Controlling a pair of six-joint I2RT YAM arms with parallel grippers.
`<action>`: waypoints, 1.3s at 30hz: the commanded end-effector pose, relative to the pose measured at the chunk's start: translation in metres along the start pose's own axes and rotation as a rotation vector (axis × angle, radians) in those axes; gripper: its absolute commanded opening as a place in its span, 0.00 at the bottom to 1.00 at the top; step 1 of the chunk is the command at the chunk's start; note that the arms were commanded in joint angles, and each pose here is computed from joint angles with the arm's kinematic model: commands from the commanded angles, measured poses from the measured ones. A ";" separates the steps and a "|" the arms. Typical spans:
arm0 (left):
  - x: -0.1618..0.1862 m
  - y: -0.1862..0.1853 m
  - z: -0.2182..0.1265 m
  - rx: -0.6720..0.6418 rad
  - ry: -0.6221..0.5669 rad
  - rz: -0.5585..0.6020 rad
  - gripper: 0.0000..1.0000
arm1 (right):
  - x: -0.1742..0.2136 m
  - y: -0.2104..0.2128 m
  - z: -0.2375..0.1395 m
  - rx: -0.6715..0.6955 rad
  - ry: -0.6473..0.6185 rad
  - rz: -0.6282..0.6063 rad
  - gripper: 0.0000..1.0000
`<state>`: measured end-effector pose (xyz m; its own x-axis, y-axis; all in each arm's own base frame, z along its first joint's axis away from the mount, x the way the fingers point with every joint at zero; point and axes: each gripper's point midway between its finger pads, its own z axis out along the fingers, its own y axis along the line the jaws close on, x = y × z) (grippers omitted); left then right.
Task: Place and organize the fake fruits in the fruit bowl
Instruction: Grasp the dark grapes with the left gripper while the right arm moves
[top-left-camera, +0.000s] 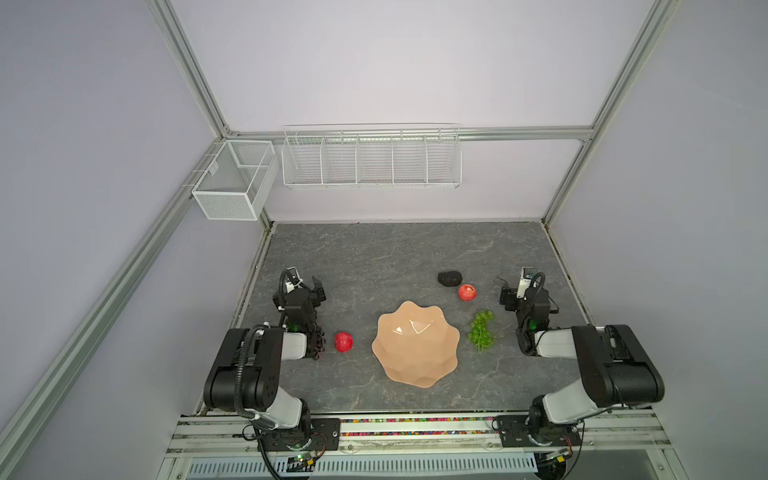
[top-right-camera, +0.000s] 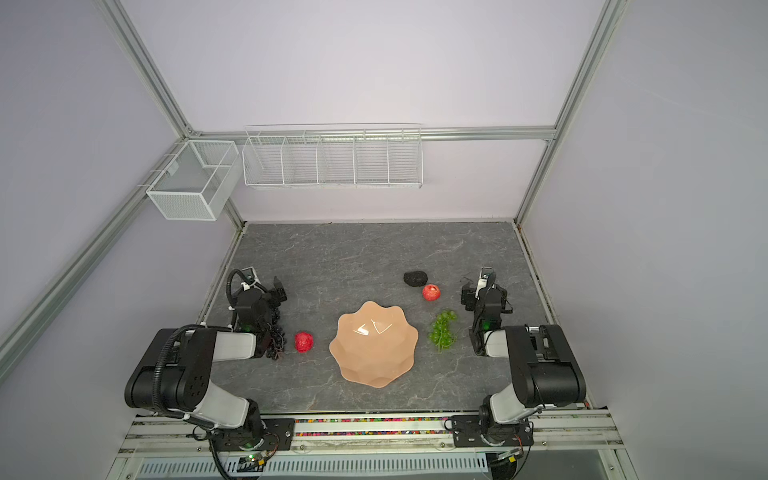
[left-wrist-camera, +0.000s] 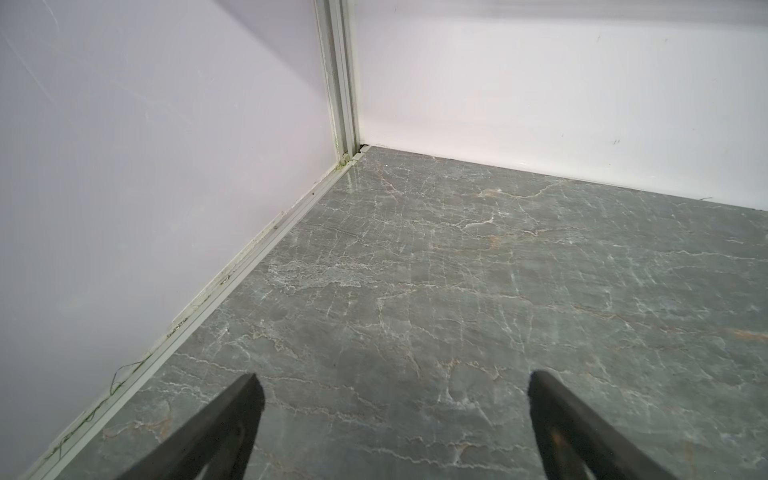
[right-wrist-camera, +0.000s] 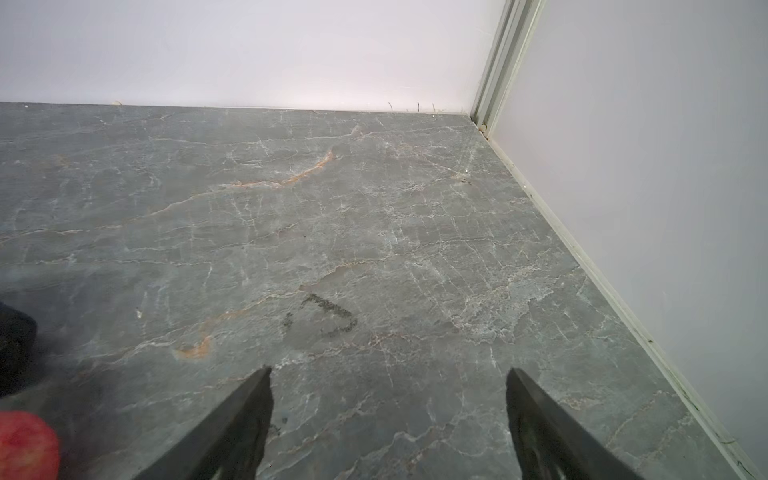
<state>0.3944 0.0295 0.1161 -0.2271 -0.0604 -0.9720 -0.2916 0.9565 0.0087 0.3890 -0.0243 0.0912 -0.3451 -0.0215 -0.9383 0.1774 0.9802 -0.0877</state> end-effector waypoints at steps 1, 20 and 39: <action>-0.005 0.003 0.002 -0.016 -0.018 -0.004 0.99 | -0.004 0.002 0.000 -0.017 -0.013 0.004 0.89; -0.074 0.004 -0.047 -0.089 -0.006 0.043 0.99 | -0.047 -0.021 -0.048 0.067 -0.083 0.076 0.88; 0.029 0.004 -0.116 -0.146 0.725 -0.144 0.90 | -0.082 0.266 -0.233 -0.946 0.154 -0.067 0.88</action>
<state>0.3031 -0.0028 0.1341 -0.6719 -0.3387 -0.6586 -0.4195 0.9069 -0.0385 0.2640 0.2565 0.2211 -0.4424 -0.0969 -0.8916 -0.6020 0.7690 0.2151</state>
